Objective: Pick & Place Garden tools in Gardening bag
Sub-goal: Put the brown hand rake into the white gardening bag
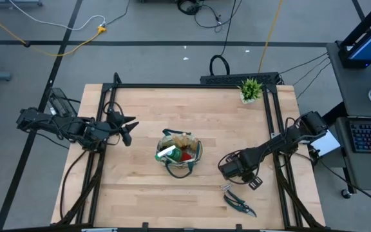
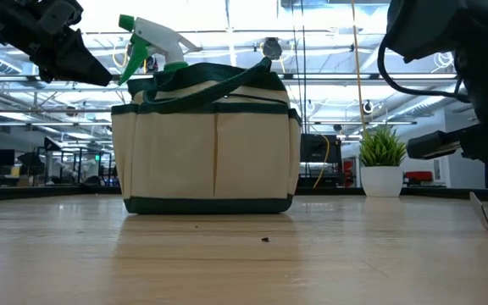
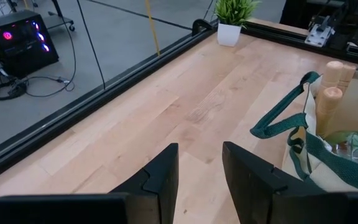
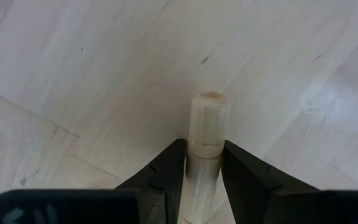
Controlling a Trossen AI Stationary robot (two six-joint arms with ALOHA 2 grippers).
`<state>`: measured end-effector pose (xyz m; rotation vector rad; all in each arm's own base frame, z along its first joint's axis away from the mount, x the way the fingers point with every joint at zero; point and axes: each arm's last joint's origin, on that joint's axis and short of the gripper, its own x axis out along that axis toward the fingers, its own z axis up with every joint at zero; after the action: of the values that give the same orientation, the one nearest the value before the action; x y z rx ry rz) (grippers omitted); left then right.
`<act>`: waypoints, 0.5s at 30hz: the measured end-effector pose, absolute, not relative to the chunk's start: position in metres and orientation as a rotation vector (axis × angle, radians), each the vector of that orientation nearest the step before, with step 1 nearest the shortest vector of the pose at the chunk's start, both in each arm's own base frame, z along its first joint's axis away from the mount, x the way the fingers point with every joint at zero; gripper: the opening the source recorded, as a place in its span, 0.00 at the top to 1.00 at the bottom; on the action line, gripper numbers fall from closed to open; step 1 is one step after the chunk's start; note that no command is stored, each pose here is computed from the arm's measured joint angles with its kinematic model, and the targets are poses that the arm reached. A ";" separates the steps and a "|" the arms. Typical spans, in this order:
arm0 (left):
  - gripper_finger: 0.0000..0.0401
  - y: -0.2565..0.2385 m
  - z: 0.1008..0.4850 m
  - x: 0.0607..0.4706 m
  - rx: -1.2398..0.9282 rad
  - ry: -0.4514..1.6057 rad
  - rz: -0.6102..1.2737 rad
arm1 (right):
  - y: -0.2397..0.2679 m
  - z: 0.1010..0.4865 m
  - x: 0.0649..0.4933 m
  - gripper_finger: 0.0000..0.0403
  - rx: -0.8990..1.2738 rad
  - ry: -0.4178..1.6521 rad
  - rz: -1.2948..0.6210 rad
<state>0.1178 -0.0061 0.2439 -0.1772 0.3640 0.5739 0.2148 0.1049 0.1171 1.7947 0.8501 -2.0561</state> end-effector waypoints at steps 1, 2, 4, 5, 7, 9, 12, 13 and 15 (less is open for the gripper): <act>0.68 -0.006 0.244 0.118 -0.182 0.363 0.575 | 0.105 0.117 0.215 0.75 1.799 0.840 -2.065; 0.68 -0.006 0.244 0.118 -0.189 0.361 0.576 | 0.105 0.117 0.215 0.75 1.799 0.841 -2.063; 0.68 -0.006 0.244 0.118 -0.197 0.358 0.577 | 0.105 0.117 0.215 0.75 1.790 0.862 -2.042; 0.68 -0.006 0.244 0.118 -0.197 0.359 0.577 | 0.105 0.117 0.215 0.75 1.785 0.872 -2.033; 0.68 -0.006 0.244 0.118 -0.197 0.359 0.576 | 0.105 0.117 0.215 0.75 1.784 0.876 -2.031; 0.68 -0.006 0.244 0.118 -0.197 0.359 0.576 | 0.105 0.117 0.215 0.75 1.786 0.872 -2.035; 0.68 -0.006 0.244 0.118 -0.197 0.359 0.576 | 0.105 0.117 0.215 0.75 1.794 0.862 -2.045; 0.68 -0.006 0.244 0.118 -0.197 0.359 0.576 | 0.105 0.117 0.215 0.75 1.796 0.861 -2.045; 0.68 -0.006 0.244 0.118 -0.197 0.359 0.576 | 0.105 0.117 0.216 0.75 1.801 0.864 -2.040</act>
<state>0.1179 -0.0062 0.2439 -0.1969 0.3590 0.5761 0.2155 0.1054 0.1172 1.8006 0.8636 -2.0403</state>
